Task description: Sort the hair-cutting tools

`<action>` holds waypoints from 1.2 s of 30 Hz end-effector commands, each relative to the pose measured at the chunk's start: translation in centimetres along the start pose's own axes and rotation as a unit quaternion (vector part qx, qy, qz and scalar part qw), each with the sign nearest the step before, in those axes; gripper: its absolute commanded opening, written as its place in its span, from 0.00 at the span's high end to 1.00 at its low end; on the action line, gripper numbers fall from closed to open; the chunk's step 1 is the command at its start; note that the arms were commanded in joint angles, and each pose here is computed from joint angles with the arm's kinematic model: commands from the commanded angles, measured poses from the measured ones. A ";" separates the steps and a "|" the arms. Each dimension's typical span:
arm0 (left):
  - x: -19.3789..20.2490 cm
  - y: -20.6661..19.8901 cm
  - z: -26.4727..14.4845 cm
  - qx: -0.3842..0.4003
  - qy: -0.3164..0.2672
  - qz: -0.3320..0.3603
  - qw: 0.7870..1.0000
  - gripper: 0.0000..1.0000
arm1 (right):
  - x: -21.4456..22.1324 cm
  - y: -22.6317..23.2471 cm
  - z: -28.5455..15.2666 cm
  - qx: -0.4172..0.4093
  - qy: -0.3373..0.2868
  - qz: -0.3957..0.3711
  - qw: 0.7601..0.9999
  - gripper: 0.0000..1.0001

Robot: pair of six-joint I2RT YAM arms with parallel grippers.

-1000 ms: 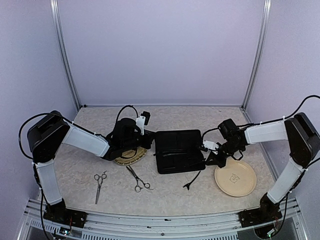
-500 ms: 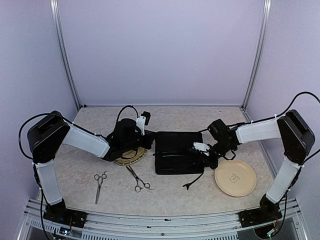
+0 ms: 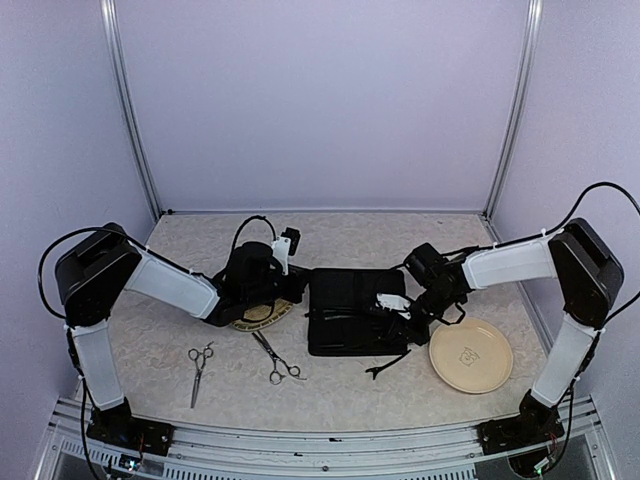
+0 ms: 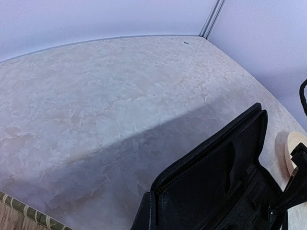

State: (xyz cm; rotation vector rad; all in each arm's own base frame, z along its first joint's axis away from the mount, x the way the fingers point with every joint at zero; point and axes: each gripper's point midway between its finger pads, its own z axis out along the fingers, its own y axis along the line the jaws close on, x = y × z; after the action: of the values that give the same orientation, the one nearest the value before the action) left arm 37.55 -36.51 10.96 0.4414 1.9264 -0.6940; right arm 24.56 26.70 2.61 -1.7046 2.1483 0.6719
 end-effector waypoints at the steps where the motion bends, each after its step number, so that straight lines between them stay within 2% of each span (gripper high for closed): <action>1: -2.5 -1.1 -0.5 0.016 -0.040 -0.007 0.999 1.00 | 0.4 2.1 0.0 -0.039 0.012 0.000 0.999 0.99; 4: -2.5 -1.2 -0.5 0.015 -0.041 -0.007 0.999 1.00 | 0.3 2.1 0.3 -0.044 0.008 0.014 0.999 1.00; 6: -2.5 -1.0 -0.6 0.009 -0.041 -0.010 0.999 1.00 | 0.5 0.6 0.8 -0.009 0.019 0.036 0.999 1.00; 17: -2.8 0.4 -1.8 -0.036 -0.064 -0.044 0.996 1.00 | -0.1 -1.9 0.8 0.034 0.042 0.059 0.997 1.00; 23: -2.6 0.5 -1.7 -0.040 -0.063 -0.043 0.996 1.00 | 1.4 -2.2 0.2 0.054 0.067 0.042 0.995 1.00; 36: -3.5 0.2 -1.8 -0.033 -0.071 -0.035 0.996 1.00 | 4.3 -3.2 -1.1 0.086 0.080 0.062 0.991 1.00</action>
State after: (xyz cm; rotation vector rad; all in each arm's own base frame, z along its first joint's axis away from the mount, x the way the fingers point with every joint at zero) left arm 37.26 -35.19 10.91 0.3265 1.9341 -0.6433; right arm 27.31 25.13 2.46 -1.5974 2.2442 0.4900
